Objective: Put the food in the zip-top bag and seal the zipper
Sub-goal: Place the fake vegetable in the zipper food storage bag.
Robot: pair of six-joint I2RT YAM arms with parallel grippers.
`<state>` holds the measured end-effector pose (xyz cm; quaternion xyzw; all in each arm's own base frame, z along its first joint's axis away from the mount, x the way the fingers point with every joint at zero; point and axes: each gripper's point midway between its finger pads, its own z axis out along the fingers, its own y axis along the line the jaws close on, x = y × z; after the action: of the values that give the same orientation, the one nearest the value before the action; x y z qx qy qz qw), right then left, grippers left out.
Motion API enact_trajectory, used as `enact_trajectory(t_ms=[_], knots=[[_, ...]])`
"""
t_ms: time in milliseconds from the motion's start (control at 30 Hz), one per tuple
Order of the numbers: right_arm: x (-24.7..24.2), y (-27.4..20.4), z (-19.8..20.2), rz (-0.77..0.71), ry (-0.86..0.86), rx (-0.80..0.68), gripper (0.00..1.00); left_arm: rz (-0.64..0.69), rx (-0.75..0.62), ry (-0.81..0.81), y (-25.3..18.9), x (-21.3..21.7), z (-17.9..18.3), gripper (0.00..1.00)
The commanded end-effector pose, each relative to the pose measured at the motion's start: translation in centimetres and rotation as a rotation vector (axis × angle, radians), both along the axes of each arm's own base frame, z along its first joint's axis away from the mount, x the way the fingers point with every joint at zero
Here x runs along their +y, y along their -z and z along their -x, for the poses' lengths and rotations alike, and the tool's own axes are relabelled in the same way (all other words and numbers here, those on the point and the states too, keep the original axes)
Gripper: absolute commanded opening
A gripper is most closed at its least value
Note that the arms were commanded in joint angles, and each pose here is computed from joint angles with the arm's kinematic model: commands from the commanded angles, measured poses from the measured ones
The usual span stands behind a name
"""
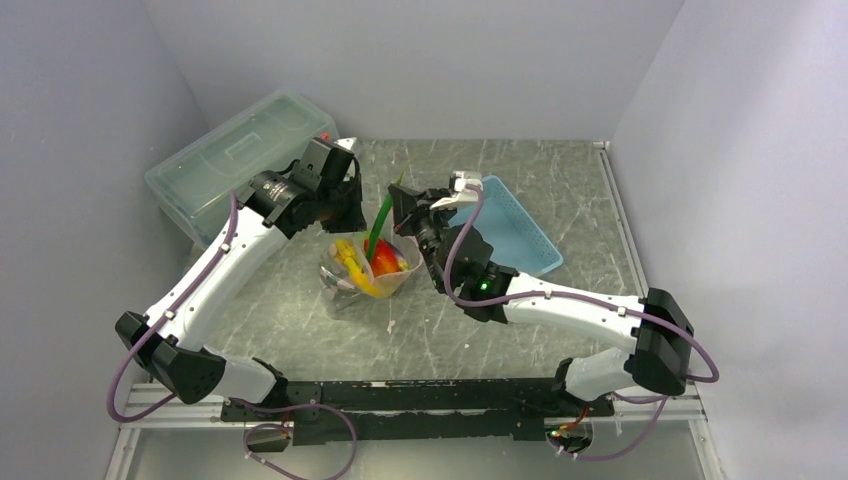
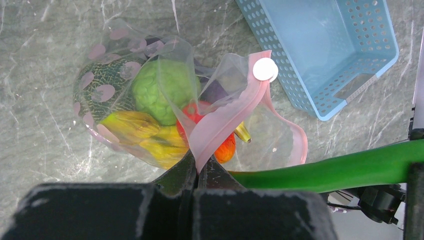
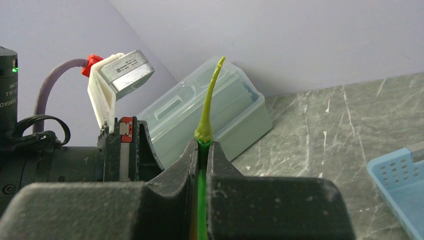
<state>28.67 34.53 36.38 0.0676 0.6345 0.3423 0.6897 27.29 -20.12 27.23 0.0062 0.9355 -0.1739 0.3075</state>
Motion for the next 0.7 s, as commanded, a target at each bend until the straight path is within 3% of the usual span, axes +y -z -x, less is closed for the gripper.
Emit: enact_trajectory(t_ms=[0,667], knots=[[0.7,-1.7,0.5,-0.105,-0.04,0.013,0.0,0.061,-0.06,0.008,-2.0,-0.6,-0.5,0.0],[2.4,1.3,-0.4,-0.11,-0.032,0.085,0.0,0.075,-0.047,0.01,-2.3,-0.9,-0.4,0.0]])
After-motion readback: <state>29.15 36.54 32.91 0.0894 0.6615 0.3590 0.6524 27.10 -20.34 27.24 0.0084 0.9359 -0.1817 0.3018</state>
